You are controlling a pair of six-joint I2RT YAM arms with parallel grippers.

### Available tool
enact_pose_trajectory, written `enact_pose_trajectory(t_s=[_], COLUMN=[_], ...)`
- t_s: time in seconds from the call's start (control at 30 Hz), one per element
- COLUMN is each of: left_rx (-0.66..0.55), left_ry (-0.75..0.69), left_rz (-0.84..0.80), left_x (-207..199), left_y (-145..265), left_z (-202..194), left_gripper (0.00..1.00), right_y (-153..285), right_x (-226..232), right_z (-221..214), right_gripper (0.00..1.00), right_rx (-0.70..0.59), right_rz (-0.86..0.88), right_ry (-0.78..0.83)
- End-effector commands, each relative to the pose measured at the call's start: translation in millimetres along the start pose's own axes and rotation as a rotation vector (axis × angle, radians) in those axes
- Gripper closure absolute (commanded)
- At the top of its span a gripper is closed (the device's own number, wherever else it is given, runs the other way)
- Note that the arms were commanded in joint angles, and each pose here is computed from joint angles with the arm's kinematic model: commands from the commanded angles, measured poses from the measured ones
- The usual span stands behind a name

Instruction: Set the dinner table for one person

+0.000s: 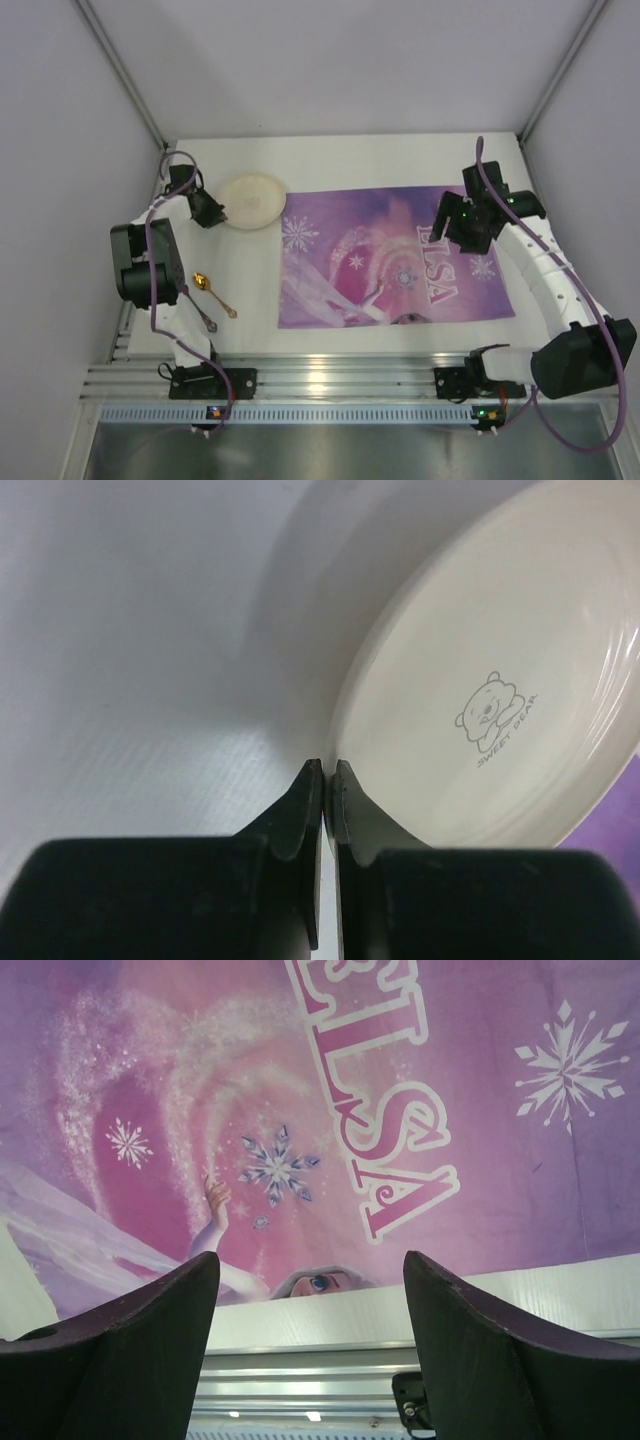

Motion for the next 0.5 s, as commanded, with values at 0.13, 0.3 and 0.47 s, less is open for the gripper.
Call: enact_pose_trajectory(t_s=[0.13,0.3,0.47], left_rx=[0.060,0.237,0.434], left_ry=[-0.392,-0.662,-0.914], left_rz=[-0.634,-0.768,-0.813], left_x=[-143.9,-195.7,-227.8], left_y=[82.9,99.6,107.0], left_z=[-11.9,-82.7,-180.2], left_gripper=[1.00,1.00,1.00], right_y=[13.4,16.3,21.6], right_x=[6.6,3.9,-5.6], right_z=[21.8,9.0,-10.8], right_gripper=[0.25,0.25,0.25], right_rx=[-0.073,-0.064,-0.058], right_rz=[0.028,0.047,0.047], right_ry=[0.019,0.015,0.010])
Point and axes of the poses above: each gripper's point midway between its finger pads, its own y axis back along the fingers, its own x axis along the line the jaws close on, z = x × y, the point moved 1 cm from there along y, back along the fingers, and after that the axes turned 3 degrees about y, right-handed, at the moved point
